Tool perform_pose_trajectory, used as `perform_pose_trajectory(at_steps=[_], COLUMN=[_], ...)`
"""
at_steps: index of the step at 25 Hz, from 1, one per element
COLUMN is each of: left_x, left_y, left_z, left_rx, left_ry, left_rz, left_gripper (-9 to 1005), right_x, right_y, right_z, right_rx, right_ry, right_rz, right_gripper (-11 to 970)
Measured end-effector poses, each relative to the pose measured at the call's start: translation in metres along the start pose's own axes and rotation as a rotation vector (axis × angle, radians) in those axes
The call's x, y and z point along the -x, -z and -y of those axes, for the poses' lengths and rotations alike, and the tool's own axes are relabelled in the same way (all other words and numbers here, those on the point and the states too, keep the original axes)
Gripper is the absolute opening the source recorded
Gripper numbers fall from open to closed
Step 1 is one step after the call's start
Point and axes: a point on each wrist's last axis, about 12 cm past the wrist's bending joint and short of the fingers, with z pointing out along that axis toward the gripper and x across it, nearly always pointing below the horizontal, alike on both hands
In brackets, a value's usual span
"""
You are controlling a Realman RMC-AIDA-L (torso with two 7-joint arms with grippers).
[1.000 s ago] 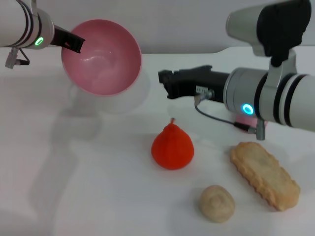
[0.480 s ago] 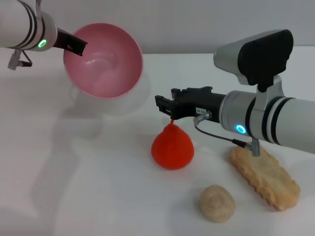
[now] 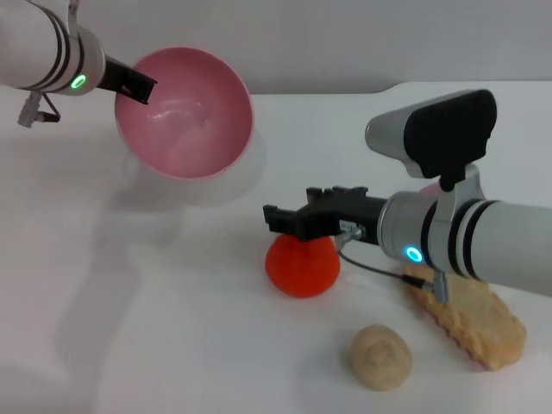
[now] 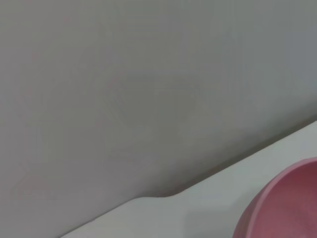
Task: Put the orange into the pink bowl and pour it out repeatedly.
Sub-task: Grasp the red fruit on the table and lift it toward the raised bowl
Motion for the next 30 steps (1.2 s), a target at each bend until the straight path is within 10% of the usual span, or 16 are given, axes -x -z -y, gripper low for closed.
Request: perform_pose_trajectory(at_steps=[23, 30], left_x=[-0.002, -0.002], left_y=[0.0, 0.001], left_z=[0.004, 0.005], left_rx=[-0.01, -0.013], left_ry=[-0.009, -0.006], left_rz=[-0.014, -0.029], left_gripper=[46, 46], right_x=[-0.024, -0.023], right_y=[-0.016, -0.016], right_z=[0.008, 0.004], right_rx=[-0.003, 0.013], right_ry=[-0.085, -0.068], right_rz=[-0.087, -0.102], right_gripper=[741, 585])
